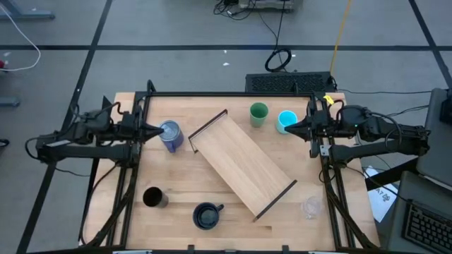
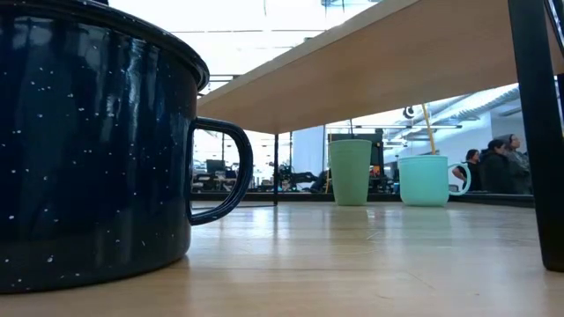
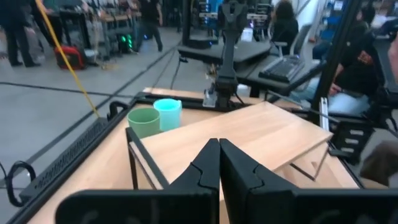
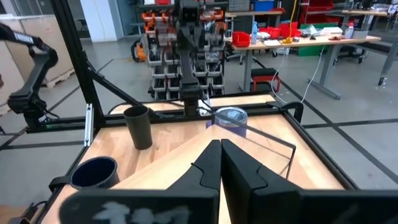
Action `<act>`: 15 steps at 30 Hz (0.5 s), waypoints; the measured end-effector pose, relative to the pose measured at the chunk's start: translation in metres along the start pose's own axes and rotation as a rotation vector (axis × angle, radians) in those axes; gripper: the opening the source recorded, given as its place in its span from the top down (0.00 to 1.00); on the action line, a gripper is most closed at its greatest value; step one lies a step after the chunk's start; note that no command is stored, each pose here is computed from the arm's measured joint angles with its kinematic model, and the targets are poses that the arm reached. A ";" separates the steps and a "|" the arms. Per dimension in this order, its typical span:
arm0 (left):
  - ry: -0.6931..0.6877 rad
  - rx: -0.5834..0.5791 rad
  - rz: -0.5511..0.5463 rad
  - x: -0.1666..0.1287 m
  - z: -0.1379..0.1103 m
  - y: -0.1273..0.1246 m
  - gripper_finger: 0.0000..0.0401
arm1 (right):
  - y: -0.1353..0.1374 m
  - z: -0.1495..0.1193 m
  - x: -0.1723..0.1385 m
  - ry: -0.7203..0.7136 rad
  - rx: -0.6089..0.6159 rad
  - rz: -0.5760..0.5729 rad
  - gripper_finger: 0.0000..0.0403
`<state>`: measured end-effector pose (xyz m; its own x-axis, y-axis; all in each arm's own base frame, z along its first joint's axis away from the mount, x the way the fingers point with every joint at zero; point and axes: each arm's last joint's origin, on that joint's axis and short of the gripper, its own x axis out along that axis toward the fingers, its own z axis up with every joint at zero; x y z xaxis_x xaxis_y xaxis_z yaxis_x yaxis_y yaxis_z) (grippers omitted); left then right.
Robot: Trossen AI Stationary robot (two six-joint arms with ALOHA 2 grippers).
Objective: Stack small to large cups/mugs on shelf
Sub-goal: Put the black cup on the shelf
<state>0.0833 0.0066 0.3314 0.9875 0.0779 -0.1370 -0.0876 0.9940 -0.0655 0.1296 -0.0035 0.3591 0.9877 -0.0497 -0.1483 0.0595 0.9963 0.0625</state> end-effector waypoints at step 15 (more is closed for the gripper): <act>0.212 0.060 -0.079 0.010 0.078 -0.015 0.96 | 0.000 -0.003 0.000 0.031 0.025 -0.003 1.00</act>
<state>0.1047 -0.0014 0.4077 0.9408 -0.0123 -0.3387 0.0037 0.9997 -0.0259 0.1293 -0.0035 0.3561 0.9826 -0.0497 -0.1787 0.0660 0.9941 0.0863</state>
